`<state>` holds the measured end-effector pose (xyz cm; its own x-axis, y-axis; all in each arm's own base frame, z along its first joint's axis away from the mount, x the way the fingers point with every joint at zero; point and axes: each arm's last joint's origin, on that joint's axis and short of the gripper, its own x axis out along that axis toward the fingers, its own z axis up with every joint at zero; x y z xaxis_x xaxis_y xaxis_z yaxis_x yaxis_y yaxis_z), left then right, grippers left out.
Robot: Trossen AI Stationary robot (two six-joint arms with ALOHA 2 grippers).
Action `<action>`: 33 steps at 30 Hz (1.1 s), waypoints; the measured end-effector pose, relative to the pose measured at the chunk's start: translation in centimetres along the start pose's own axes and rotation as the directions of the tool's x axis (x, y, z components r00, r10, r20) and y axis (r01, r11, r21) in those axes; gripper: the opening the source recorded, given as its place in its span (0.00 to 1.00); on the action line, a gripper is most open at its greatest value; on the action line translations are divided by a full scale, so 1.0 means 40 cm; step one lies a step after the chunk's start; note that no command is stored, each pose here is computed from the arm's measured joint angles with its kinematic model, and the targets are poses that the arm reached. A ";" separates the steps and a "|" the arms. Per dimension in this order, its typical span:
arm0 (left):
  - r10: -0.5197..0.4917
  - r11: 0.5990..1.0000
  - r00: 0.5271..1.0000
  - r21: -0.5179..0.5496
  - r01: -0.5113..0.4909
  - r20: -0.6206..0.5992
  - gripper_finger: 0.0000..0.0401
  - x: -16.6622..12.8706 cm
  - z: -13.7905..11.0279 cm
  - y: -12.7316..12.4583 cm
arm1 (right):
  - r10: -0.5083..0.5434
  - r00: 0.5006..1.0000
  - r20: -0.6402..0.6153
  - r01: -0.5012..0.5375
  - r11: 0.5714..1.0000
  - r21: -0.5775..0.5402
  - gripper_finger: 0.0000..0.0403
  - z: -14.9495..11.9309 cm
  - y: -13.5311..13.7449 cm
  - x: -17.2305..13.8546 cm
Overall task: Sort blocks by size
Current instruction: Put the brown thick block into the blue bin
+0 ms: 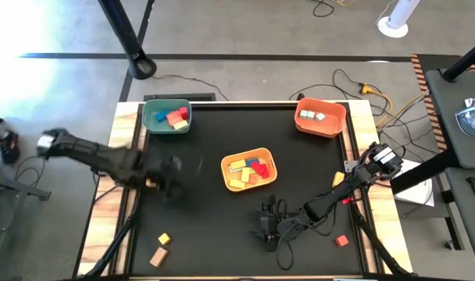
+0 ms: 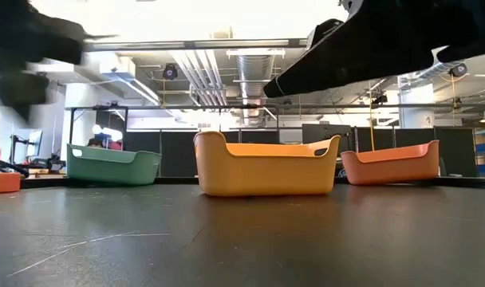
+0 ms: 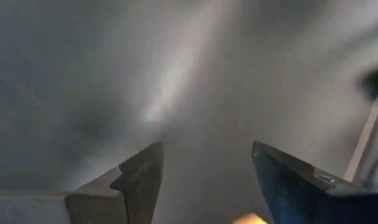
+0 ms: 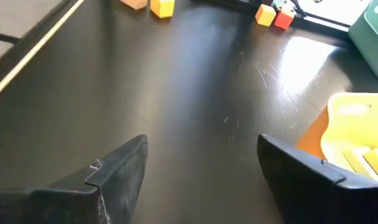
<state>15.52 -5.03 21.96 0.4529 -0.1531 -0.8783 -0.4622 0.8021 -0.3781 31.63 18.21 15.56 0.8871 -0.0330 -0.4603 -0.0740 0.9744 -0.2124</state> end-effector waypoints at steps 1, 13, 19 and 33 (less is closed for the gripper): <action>-0.009 1.000 1.000 -0.020 0.009 -0.020 0.57 0.006 -0.034 -0.026 | 0.000 1.000 0.006 0.000 1.000 -0.005 0.76 0.001 0.000 0.000; 0.086 0.968 0.979 -0.217 -0.126 -0.186 0.57 0.034 -0.342 -0.260 | -0.037 0.998 0.047 0.035 0.999 0.037 0.82 0.016 -0.037 0.019; 0.193 0.948 0.949 -0.201 -0.246 -0.250 0.57 0.085 -0.359 -0.362 | -0.060 0.997 0.045 0.057 0.997 0.058 0.82 0.017 -0.059 0.029; 0.320 0.861 0.820 -0.216 -0.461 -0.474 0.71 0.220 -0.333 -0.388 | -0.058 0.997 0.045 0.055 0.997 0.061 0.84 0.018 -0.063 0.031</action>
<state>16.54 -26.51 16.19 -0.1376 -0.1421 -0.9802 -0.7712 0.6364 0.0160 33.25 15.86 16.13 0.9096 -0.0789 -0.4079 0.0027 0.9829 -0.1842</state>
